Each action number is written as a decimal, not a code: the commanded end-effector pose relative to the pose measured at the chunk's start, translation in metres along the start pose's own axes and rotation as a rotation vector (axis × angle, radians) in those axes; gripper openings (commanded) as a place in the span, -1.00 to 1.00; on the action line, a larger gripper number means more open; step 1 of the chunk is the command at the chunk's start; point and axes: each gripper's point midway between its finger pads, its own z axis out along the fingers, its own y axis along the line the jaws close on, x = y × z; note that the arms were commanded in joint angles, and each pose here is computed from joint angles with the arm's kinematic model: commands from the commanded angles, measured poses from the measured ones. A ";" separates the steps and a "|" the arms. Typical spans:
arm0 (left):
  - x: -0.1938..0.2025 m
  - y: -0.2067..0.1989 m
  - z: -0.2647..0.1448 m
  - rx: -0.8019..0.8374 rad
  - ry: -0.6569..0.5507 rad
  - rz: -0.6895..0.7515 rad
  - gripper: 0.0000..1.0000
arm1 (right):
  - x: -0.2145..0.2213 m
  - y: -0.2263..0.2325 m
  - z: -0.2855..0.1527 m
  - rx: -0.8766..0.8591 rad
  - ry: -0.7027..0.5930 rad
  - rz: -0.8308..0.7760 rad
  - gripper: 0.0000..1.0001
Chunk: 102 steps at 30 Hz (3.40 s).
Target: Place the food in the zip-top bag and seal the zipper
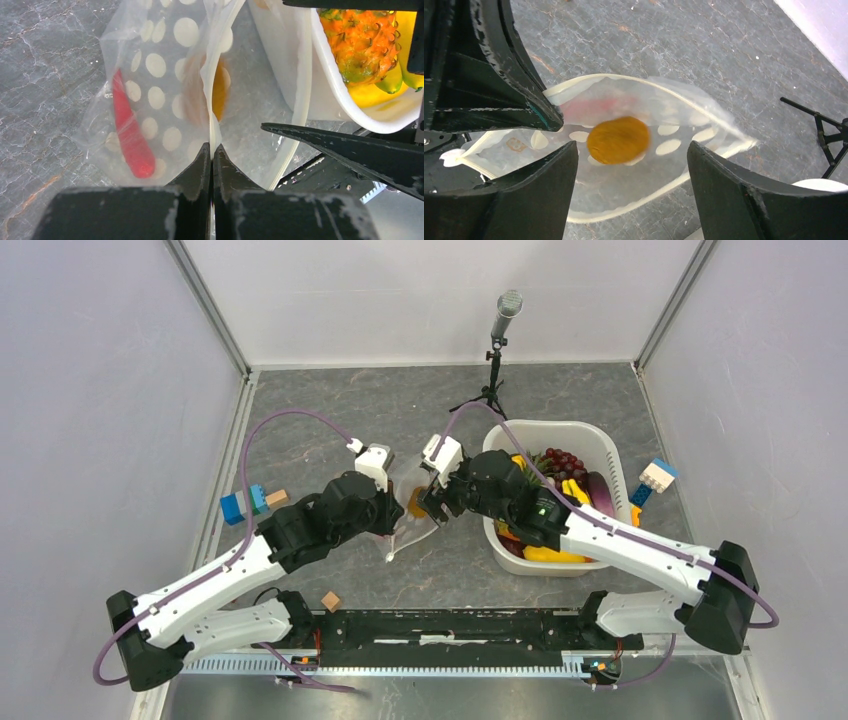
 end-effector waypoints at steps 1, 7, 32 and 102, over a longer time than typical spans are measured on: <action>-0.027 -0.008 -0.010 0.027 -0.082 -0.019 -0.92 | -0.053 0.005 -0.018 -0.041 -0.192 0.008 0.72; -0.036 0.002 -0.019 -0.010 -0.142 -0.042 -0.91 | -0.078 -0.019 -0.054 0.082 -0.320 0.048 0.75; -0.021 0.004 -0.017 0.007 -0.111 -0.031 -0.87 | 0.111 -0.202 -0.131 0.842 0.202 0.401 0.59; -0.022 -0.003 0.016 -0.031 -0.089 -0.080 -0.94 | -0.050 -0.128 -0.159 0.084 -0.516 0.466 -0.82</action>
